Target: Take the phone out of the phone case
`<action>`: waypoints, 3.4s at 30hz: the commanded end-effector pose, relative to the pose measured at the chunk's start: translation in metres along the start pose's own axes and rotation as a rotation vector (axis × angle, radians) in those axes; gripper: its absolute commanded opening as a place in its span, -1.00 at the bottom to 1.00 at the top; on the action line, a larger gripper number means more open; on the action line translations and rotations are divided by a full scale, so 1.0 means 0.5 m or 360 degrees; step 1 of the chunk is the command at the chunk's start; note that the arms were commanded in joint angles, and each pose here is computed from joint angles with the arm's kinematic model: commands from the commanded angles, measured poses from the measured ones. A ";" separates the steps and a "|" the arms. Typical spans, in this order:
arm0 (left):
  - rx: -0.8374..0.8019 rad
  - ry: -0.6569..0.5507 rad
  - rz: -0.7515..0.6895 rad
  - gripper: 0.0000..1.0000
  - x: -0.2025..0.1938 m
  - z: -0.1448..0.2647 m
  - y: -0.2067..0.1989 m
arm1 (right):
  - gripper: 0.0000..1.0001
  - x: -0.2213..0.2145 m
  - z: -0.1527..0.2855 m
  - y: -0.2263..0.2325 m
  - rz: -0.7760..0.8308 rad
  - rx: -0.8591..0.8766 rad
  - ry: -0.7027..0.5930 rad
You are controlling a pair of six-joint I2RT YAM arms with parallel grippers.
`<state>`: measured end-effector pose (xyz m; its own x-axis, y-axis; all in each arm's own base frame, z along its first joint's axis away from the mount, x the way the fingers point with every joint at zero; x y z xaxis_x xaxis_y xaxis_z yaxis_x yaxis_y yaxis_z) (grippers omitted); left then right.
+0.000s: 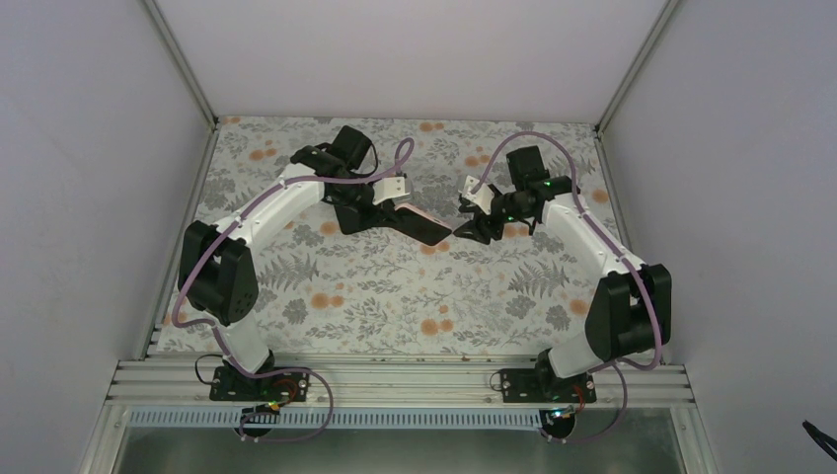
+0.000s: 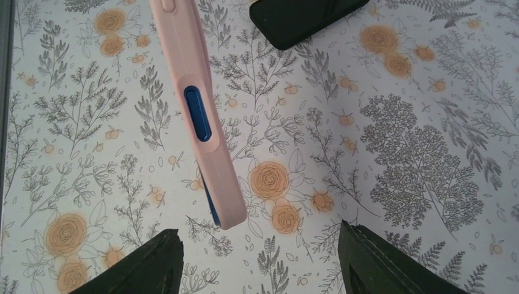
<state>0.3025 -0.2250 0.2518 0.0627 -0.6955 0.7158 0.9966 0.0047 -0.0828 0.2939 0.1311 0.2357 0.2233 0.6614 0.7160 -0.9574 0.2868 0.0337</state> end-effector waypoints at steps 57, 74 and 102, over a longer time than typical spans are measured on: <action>-0.0054 -0.0147 -0.0138 -0.95 0.056 0.024 -0.022 | 0.21 -0.009 -0.042 -0.045 -0.0061 -0.0101 0.0013; -0.0236 -0.0203 -0.0153 -0.95 0.078 0.001 -0.044 | 0.22 0.043 -0.054 -0.087 -0.0037 -0.0263 0.0013; 0.0115 -0.0336 -0.0289 -0.95 0.130 0.040 -0.015 | 0.33 0.107 -0.156 0.131 0.0039 0.1138 -0.0074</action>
<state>0.2794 -0.2282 0.2491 0.1206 -0.7720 0.6241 0.9816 -0.0012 -0.1911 0.3086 0.1995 0.2089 0.1894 0.7311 0.6555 -0.9637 0.0104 0.2668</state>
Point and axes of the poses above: each gripper's point midway between its finger pads, its own z axis back along the fingers, its own y axis along the line the jaws close on, x = y × z, the point moved 9 cm from there along z, back along the fingers, and after that the axes turned 4 degrees about -z, right-handed, at the moved point
